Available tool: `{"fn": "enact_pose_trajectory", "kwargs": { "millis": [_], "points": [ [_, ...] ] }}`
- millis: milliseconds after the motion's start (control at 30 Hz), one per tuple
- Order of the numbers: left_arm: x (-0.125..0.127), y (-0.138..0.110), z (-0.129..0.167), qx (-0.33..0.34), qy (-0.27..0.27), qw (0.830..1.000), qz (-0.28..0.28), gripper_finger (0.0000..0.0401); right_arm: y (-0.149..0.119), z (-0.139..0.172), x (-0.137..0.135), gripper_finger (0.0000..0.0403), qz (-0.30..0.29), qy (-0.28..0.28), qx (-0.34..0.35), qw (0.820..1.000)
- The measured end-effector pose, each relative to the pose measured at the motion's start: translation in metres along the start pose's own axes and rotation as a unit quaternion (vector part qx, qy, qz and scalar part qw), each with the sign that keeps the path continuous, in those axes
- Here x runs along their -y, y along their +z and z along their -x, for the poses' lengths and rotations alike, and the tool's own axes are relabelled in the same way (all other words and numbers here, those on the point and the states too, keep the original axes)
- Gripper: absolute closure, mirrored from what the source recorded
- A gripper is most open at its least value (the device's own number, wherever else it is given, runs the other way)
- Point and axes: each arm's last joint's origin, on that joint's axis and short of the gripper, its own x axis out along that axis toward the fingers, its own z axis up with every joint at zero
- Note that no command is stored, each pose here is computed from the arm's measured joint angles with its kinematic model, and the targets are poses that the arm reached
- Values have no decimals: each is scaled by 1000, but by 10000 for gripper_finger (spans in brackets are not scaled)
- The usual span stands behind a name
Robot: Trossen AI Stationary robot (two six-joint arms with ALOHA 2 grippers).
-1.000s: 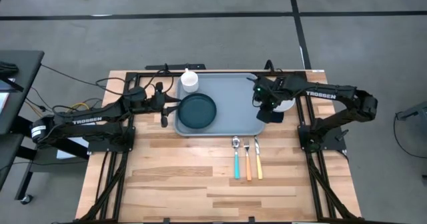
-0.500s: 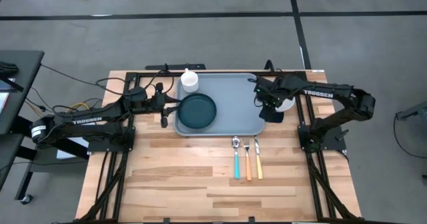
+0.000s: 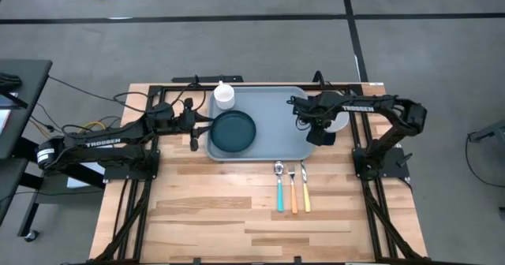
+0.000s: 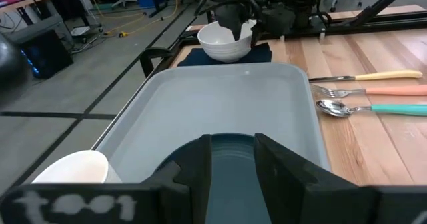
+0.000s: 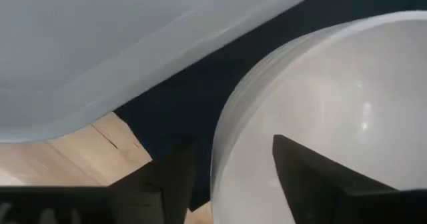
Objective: Set up tray
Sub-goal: Put the white bowl on top of the green plate
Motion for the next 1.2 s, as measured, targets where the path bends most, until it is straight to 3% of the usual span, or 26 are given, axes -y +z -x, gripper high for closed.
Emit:
{"fn": "enact_pose_trajectory", "kwargs": {
  "millis": [400,833,1033,1200],
  "points": [
    [0,0,0,0,0,1000,0,298,-10,12,2,394,5,5,7,1000],
    [0,0,0,1,0,1000,8,298,-16,51,8,397,-29,4,70,997],
    [-2,0,0,-6,36,998,41,298,8,94,3,400,-16,7,171,985],
    [-3,0,0,-7,47,998,42,298,41,127,-11,401,28,29,283,958]
  ]
}}
